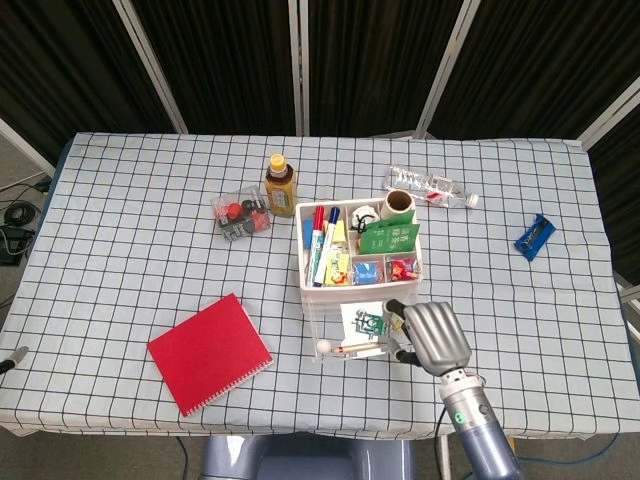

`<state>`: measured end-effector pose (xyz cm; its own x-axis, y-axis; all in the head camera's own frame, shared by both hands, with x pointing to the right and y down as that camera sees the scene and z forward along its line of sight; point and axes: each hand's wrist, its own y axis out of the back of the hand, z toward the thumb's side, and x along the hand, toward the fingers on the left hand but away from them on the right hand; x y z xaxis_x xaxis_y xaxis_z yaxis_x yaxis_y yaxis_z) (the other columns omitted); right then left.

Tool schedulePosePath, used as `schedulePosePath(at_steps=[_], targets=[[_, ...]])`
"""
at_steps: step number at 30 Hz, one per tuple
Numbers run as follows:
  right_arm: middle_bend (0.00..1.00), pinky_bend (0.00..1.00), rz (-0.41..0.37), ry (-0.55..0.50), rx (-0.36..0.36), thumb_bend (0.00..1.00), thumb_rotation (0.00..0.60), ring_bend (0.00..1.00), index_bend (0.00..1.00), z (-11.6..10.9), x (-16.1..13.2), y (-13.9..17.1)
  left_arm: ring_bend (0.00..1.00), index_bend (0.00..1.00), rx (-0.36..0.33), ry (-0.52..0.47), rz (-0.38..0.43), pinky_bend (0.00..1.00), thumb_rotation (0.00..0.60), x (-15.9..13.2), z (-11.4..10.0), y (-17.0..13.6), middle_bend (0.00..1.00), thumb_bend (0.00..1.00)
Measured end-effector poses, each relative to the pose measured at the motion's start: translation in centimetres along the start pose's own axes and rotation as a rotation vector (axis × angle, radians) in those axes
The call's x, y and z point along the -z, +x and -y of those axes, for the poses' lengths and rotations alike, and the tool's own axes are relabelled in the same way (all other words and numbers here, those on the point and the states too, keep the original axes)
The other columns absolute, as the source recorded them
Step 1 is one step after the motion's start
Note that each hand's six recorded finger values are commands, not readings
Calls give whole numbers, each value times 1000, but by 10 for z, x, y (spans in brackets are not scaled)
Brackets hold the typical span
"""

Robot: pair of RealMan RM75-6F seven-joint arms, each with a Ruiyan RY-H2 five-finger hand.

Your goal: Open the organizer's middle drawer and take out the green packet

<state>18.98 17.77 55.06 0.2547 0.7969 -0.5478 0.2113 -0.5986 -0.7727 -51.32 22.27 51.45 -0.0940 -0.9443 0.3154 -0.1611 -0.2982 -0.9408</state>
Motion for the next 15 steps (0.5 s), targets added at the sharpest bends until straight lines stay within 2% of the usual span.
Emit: schedulePosePath(at_steps=[6,15], targets=[[1000,775,27,14,6,213,600,1000,491,1,-15,-15,0,0,2,1,0,0,600,1,0,0,0,63],[1000,778,70,33,-20,212,600,1000,438,4,-12,-21,0,0,2,2,0,0,600,0,0,0,0,63]])
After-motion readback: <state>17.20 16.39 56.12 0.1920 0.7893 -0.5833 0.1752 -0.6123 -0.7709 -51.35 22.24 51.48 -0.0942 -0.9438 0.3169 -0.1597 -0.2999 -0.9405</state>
